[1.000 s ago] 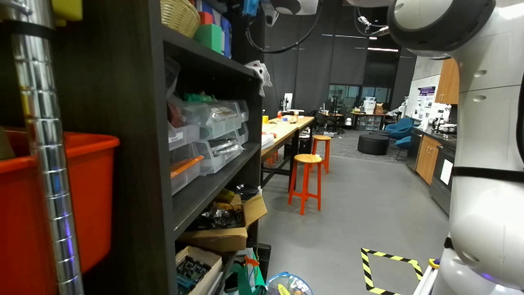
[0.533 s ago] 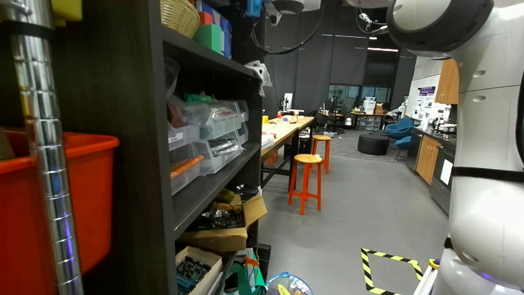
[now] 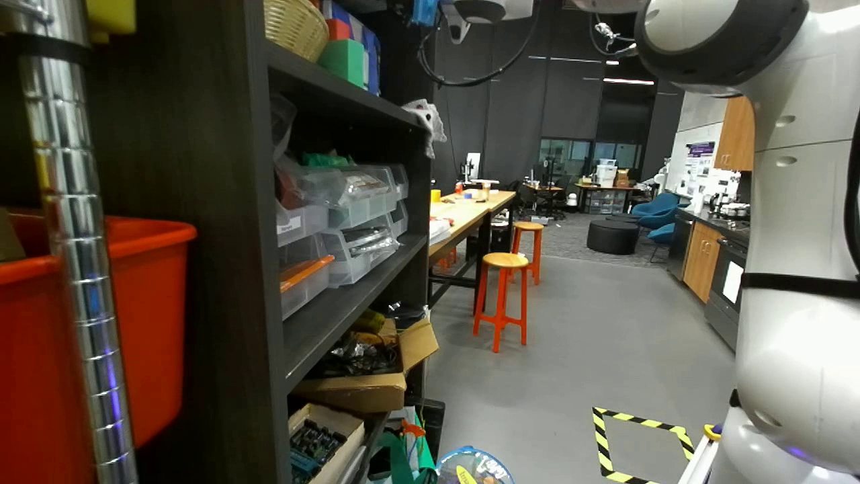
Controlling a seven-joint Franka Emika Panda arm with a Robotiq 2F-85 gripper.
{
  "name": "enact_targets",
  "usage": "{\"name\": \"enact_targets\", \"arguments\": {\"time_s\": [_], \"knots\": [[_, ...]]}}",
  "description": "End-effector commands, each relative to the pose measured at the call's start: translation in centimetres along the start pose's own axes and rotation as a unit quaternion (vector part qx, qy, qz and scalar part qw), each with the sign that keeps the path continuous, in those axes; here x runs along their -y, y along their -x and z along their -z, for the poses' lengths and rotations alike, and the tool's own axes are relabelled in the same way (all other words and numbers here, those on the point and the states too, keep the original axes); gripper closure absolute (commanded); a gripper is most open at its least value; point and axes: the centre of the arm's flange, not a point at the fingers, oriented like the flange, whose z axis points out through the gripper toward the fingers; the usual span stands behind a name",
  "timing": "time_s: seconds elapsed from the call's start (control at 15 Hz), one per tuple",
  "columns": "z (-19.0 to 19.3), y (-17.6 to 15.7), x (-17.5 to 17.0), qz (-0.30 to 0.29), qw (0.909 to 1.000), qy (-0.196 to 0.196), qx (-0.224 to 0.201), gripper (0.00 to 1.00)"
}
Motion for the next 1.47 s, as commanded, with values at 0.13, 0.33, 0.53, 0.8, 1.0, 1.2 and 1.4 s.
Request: {"name": "enact_targets", "arguments": {"time_s": [0.13, 0.33, 0.53, 0.8, 1.0, 1.2, 1.4], "knots": [[1.7, -4.1, 1.5, -0.081, 0.996, -0.03, -0.024, 0.99], [2.8, -6.0, 1.4, -0.115, 0.9919, -0.043, -0.035, 0.99], [3.4, -7.6, 0.5, -0.142, 0.9881, -0.042, -0.041, 0.99], [3.8, -9.4, -1.3, -0.177, 0.9825, -0.032, -0.049, 0.99], [4.4, -10.4, -2.3, -0.193, 0.9793, -0.038, -0.049, 0.99], [4.7, -10.3, -2.9, -0.195, 0.9784, -0.054, -0.042, 0.99], [4.7, -10.7, -3.1, -0.203, 0.9762, -0.064, -0.043, 0.99]]}}
